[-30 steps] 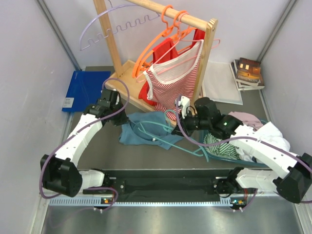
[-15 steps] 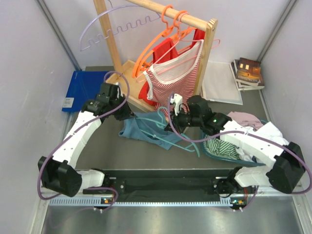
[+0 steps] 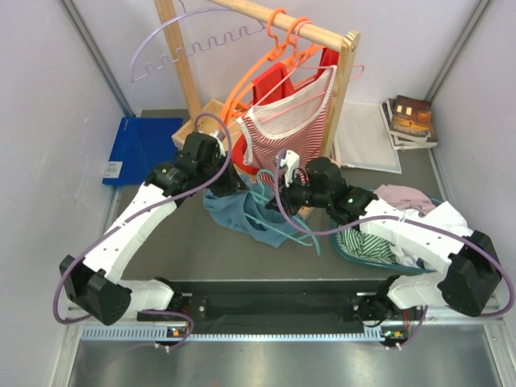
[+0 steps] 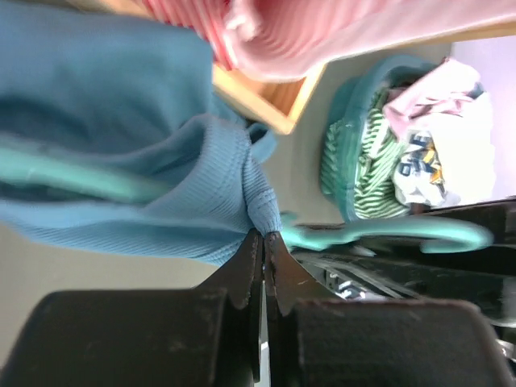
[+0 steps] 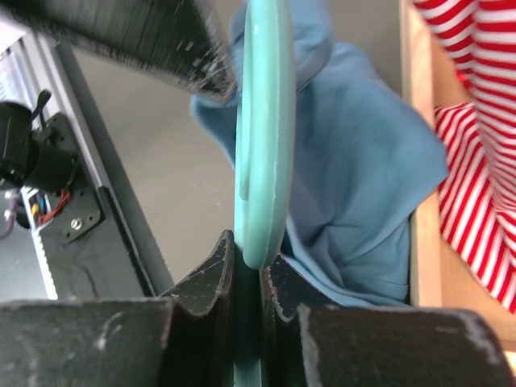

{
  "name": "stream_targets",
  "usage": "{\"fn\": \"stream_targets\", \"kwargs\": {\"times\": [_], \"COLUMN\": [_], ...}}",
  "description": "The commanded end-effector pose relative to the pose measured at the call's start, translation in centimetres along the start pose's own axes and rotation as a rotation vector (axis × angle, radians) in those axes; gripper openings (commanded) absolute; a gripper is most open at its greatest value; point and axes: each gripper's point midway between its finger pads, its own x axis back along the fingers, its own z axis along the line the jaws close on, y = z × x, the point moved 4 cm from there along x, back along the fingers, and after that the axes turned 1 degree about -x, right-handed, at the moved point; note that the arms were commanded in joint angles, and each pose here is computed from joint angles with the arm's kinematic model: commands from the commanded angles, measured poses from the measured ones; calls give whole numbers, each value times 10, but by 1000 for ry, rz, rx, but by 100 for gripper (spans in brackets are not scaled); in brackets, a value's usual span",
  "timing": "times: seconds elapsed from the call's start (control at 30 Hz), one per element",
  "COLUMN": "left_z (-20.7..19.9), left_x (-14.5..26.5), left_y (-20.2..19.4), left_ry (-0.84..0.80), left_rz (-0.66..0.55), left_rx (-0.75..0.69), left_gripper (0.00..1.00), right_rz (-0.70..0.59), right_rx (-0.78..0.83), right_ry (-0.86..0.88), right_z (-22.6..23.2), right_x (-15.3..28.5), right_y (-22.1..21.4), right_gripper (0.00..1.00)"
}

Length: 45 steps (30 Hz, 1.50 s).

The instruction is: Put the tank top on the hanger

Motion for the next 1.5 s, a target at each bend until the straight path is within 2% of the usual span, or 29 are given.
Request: {"fn": "stream_targets", "kwargs": {"times": [0.0, 0.07, 0.1, 0.2, 0.3, 0.33, 0.43, 0.5, 0.63, 0.77, 0.87, 1.1, 1.23, 1.47], "left_z": [19, 22, 17, 15, 26, 26, 17, 10, -13, -46, -60, -100, -88, -82], "left_x": [16, 18, 22, 30, 41, 46, 51, 54, 66, 74, 68, 40, 27, 11], "left_y": [-6, -11, -12, -13, -4, -4, -1, 1, 13, 24, 20, 9, 7, -7], "left_ry": [89, 88, 55, 35, 133, 143, 96, 61, -63, -239, -284, -282, -187, -148], "left_rz": [-76, -66, -66, -86, -146, -147, -147, -156, -221, -292, -301, -346, -339, -300], "left_rx": [37, 27, 21, 3, -25, -47, -83, -101, -190, -261, -295, -357, -351, -382], "left_gripper": [0, 0, 11, 21, 31, 48, 88, 93, 91, 82, 78, 78, 73, 72], "right_rz": [-189, -206, -205, -206, -195, -194, -202, -203, -193, -189, -191, -198, -211, -222], "right_rx": [44, 46, 42, 38, 28, 27, 20, 17, 18, 13, 8, -4, -18, -32], "right_ry": [-1, -12, -15, -33, -59, -61, -53, -49, -26, -15, -10, 5, 5, 16], "right_z": [14, 14, 14, 12, 9, 8, 11, 11, 14, 16, 17, 23, 25, 28], "right_x": [17, 22, 23, 24, 25, 26, 28, 29, 29, 28, 28, 26, 28, 29], "right_y": [43, 44, 42, 41, 39, 39, 37, 36, 35, 35, 36, 40, 44, 46], "right_gripper": [0, 0, 0, 0, 0, 0, 0, 0, 0, 0, 0, 0, 0, 0]}}
